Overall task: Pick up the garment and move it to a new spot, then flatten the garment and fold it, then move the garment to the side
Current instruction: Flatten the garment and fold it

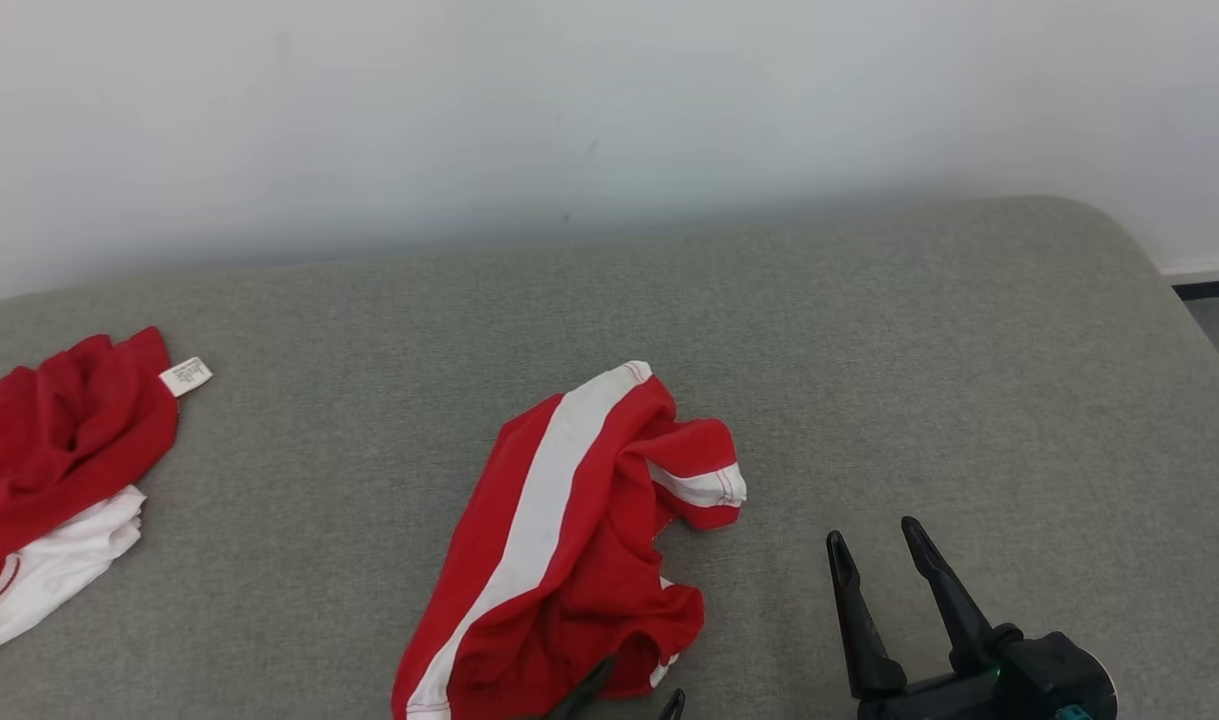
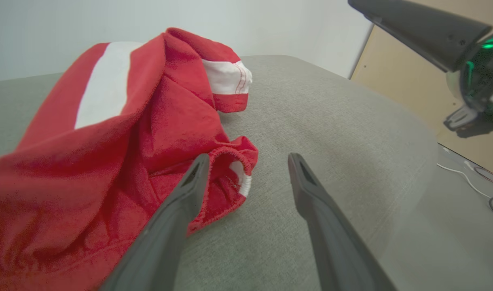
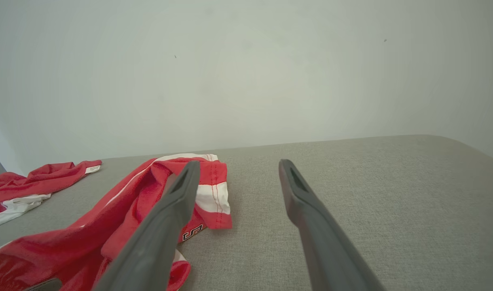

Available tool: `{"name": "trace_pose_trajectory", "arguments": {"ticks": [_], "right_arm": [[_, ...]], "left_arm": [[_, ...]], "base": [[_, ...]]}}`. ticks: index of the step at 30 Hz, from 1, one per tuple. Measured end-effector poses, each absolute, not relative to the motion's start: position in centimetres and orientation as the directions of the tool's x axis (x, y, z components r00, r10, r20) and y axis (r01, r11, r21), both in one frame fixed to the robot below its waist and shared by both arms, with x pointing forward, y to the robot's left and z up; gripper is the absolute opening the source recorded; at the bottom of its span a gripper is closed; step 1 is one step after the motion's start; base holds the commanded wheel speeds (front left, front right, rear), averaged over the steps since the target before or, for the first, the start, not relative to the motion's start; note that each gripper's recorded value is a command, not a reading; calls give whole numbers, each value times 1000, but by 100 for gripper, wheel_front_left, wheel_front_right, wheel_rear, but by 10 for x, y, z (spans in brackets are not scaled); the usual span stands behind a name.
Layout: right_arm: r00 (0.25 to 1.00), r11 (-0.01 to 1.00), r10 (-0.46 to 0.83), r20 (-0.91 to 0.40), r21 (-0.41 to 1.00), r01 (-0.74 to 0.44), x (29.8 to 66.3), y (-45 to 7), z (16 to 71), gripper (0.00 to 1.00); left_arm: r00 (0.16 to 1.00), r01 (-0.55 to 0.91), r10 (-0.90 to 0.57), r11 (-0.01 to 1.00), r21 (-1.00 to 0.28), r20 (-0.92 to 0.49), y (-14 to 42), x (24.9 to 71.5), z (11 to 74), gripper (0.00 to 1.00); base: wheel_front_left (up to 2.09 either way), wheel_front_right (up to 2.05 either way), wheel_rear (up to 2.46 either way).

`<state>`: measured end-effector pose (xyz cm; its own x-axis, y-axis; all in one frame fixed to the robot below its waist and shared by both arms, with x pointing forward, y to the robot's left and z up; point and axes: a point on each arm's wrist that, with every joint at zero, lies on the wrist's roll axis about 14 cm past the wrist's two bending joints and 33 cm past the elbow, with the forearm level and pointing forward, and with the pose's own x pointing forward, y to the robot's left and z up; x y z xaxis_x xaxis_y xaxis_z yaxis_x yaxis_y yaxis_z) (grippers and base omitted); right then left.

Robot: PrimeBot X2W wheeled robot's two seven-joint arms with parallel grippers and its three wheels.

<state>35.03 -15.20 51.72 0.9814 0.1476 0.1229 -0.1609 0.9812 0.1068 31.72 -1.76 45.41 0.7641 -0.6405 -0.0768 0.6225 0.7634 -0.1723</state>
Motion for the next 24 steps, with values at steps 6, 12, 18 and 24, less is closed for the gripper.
{"name": "trace_pose_trajectory", "arguments": {"ticks": [6,12,18,24], "right_arm": [[990,990,83,111,108,-95,345,-172,514,100],[995,993,38,97,106,-49,344,-185,510,100],[996,993,37,84,106,-46,347,-185,506,100],[994,991,66,91,107,-76,353,-176,508,100]], "left_arm": [[693,686,-710,703,-189,-124,-43,320,440,100],[665,689,-721,693,-213,-194,-48,326,417,100],[666,671,-707,707,-224,-239,-44,337,404,65],[699,643,-686,726,-245,-200,-40,352,418,0]], "base": [[0,0,0],[0,0,0],[0,0,0],[0,0,0]]}}
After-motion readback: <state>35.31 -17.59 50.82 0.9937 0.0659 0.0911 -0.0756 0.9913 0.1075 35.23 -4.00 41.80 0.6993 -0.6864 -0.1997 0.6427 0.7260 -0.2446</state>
